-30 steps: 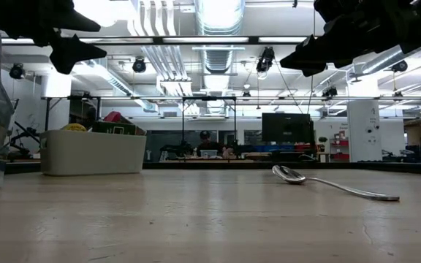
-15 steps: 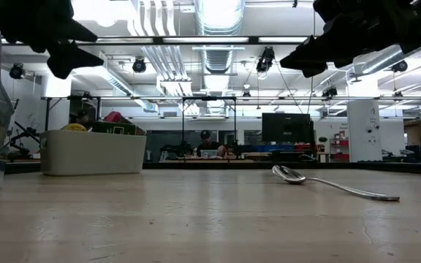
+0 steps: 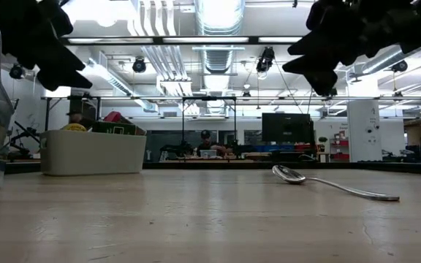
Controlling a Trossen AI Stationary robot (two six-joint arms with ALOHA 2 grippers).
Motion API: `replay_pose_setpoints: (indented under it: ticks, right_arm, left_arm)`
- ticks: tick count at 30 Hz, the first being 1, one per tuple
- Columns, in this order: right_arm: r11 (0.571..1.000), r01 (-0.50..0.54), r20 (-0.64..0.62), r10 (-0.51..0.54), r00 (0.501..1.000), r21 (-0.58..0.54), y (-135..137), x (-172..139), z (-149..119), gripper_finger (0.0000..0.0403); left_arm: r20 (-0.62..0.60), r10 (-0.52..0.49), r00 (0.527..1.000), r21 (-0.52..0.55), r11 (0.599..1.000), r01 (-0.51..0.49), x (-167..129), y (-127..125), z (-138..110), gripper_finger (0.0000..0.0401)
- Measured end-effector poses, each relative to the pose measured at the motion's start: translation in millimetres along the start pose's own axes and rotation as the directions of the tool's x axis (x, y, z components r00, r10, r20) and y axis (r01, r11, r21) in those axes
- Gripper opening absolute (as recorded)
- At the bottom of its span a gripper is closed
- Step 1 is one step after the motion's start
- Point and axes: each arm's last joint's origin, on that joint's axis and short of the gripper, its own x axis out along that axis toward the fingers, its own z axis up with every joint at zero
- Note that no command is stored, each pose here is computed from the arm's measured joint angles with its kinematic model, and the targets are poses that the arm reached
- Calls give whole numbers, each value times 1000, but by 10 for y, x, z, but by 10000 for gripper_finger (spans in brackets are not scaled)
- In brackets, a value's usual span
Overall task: Pick & Place Food Item
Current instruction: Put the silver spoon into the white bin
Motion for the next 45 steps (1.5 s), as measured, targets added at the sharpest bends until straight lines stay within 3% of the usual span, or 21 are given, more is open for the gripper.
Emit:
replay_pose_setpoints:
  ticks: [6,9,15,23,30,34,41,45]
  right_arm:
    - [990,51,20,-54,998,132,-17,1,4,157]
    - [987,78,20,-82,996,144,-29,0,-2,157]
    - [928,198,-120,-168,978,315,-107,44,-129,157]
    - [903,368,-396,-261,880,223,-123,280,-133,157]
    - [911,408,-542,-313,780,62,-125,608,-85,157]
    - [897,441,-610,-335,719,28,-137,745,-52,157]
    - [906,424,-675,-305,672,13,-269,928,-24,157]
    - [911,409,-690,-262,675,54,-356,969,-9,157]
  left_arm:
    - [-18,7,1000,5,1000,-7,0,7,-18,285]
    - [-18,7,1000,4,1000,-6,0,6,-18,285]
    - [-18,7,1000,5,1000,-7,0,7,-19,285]
    - [-19,7,1000,4,1000,-7,1,8,-22,285]
    - [-19,7,1000,4,1000,-7,1,8,-22,285]
    - [-20,7,1000,5,1000,-7,2,7,-22,285]
    - [-20,8,1000,4,1000,-8,2,8,-22,285]
    - [-24,9,1000,5,1000,-9,2,9,-26,285]
